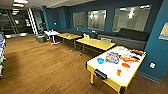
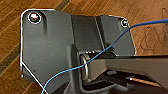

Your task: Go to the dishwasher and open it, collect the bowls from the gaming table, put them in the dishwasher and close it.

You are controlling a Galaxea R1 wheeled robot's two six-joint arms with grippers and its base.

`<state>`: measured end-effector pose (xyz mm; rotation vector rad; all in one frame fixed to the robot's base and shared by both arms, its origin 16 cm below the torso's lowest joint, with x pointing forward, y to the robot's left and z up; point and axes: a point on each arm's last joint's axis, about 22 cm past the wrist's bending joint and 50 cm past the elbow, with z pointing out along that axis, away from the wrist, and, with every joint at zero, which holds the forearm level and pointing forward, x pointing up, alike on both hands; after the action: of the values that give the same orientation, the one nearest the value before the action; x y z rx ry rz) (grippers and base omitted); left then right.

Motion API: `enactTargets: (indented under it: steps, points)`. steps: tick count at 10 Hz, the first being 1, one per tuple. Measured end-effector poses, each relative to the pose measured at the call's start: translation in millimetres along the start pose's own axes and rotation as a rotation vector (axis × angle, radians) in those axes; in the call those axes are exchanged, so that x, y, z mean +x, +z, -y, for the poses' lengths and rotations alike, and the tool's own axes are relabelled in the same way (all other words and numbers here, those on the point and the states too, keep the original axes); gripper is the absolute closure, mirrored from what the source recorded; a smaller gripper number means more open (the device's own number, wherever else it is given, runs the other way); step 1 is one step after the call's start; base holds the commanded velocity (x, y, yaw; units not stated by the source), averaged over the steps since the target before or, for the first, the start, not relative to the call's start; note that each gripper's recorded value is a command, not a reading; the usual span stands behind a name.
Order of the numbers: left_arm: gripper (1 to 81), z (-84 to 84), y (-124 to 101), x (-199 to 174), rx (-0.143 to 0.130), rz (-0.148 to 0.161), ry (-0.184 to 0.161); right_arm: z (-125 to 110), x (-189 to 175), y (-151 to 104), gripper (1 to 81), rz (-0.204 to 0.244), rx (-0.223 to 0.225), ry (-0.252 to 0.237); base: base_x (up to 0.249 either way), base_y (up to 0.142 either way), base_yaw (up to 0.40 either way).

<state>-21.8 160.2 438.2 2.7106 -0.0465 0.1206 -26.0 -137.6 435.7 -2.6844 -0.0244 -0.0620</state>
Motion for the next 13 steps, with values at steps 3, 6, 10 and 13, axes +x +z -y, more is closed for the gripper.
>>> enactTargets:
  steps: [3,6,10,13]
  points:
    - [1.0,0.4,-0.3,-1.2,0.001,0.001,0.000,1.0,-0.8,0.3,1.0,0.000,0.001,0.000,0.147,0.047,0.000]
    - [1.0,-0.4,0.0,-0.8,0.000,-0.001,0.001,2.6,0.2,0.8,1.0,-0.003,0.004,-0.001,0.164,0.000,0.000]
    - [1.0,-2.0,0.7,0.7,-0.003,-0.003,0.000,2.1,3.5,0.9,1.0,-0.005,0.003,-0.002,0.171,0.000,0.000]
    - [1.0,-2.1,0.6,-0.1,-0.003,-0.001,0.000,2.2,2.3,0.8,1.0,-0.004,0.003,-0.001,0.173,0.022,0.000]
